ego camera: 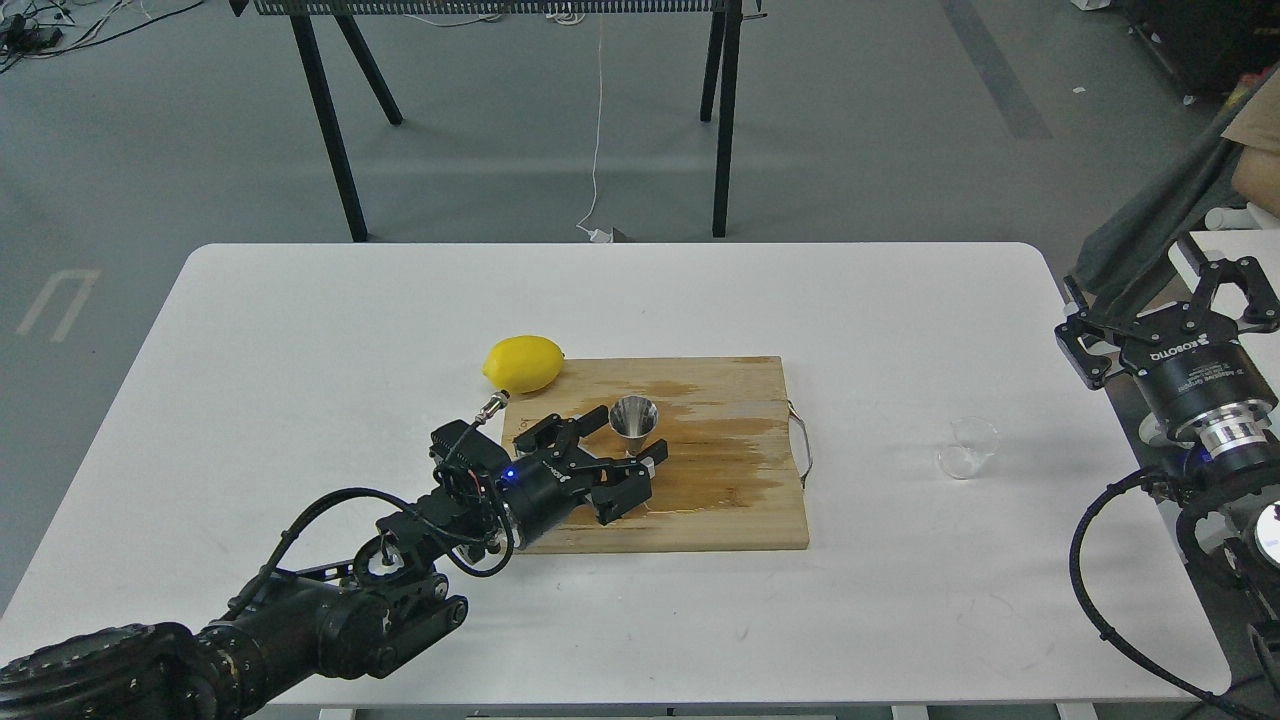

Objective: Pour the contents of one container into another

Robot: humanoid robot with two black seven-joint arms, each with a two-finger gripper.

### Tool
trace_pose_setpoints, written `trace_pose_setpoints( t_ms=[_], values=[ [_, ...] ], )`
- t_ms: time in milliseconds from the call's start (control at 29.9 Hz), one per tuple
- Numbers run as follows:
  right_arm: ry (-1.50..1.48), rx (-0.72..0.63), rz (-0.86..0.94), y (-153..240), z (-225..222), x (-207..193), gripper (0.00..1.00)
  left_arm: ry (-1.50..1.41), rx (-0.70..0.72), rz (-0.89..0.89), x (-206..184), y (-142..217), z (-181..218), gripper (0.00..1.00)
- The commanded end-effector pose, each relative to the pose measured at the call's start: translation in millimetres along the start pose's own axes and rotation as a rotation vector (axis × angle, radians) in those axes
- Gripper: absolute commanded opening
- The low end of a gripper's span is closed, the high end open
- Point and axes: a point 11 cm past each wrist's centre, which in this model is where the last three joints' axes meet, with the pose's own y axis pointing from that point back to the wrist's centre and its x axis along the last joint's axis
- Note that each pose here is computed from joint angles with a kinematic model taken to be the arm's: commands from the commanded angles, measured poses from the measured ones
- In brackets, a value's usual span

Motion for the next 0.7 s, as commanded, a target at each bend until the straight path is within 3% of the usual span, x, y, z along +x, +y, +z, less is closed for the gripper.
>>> trace_pose_setpoints(
  t_ms=[0,468,669],
  values=[
    [0.0,0.0,0.002,0.5,0.2,0.6,0.99,0.002,0.01,-0.01,-4.3,6.9,-4.0,0.97],
    [0.004,-0.001,0.004,1.2,-0.7,1.1,0.99,0.021,0.015,-0.02,-13.2,18.0,-4.2,0.97],
    [0.007,0.0,0.01,3.4,-2.3,2.9,0.99,0.033,0.054,0.044,21.9,52.4,-34.6,0.96]
  ],
)
